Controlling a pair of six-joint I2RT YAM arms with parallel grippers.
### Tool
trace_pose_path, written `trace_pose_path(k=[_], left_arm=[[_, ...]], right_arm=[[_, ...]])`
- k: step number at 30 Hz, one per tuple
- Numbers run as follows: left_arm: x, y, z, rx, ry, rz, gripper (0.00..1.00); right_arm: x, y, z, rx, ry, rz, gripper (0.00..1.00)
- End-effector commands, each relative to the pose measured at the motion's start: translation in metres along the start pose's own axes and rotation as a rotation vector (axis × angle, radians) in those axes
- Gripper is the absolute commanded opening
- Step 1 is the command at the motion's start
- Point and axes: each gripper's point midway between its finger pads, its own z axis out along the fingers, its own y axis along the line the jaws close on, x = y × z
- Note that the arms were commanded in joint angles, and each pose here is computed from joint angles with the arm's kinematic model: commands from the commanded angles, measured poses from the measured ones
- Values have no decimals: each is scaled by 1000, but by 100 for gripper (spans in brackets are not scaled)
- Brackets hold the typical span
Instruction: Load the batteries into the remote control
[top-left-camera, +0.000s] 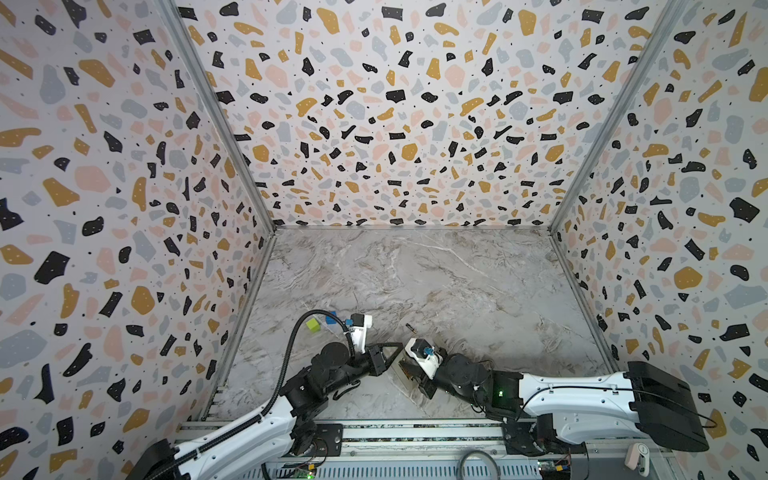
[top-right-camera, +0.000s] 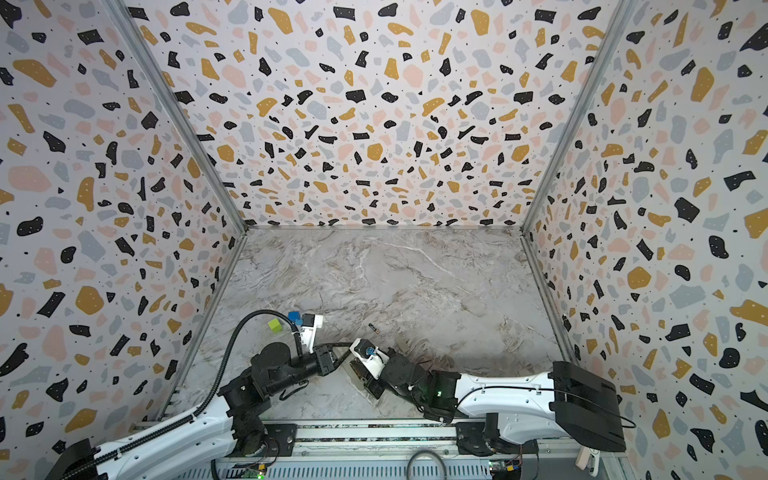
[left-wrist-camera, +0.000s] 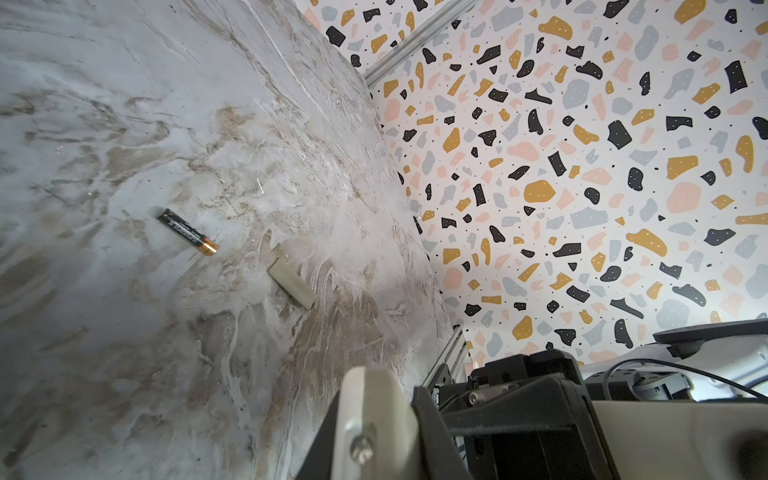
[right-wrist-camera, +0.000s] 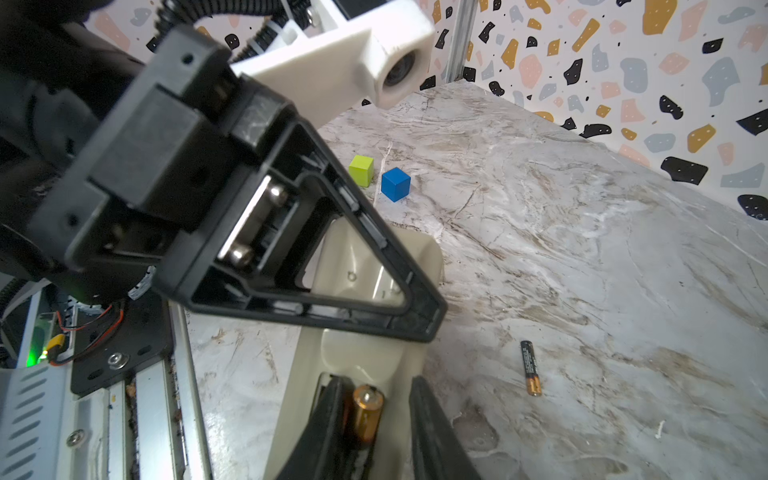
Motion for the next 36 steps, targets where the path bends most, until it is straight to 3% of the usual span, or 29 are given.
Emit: trace_pose_path(k=[1,12,25,31,36], left_arm=[[-15,-38,-2,125,-28,43,0],[-10,-31,0,105,-9,44,0],[1,-25,4,78,56,68,0],[16,-15,5,21,148,107,0],[28,-12,3,4,229,146,0]], right_arm=[[-4,0,-4,-1,0,-20,31],[-13,4,-8,-11,-6,-42,34],[-34,11,-25,-17,-37,-90,47],[-24,3,-31,23,59,-192,47],[-15,10,-39,-47,120,-314,41]])
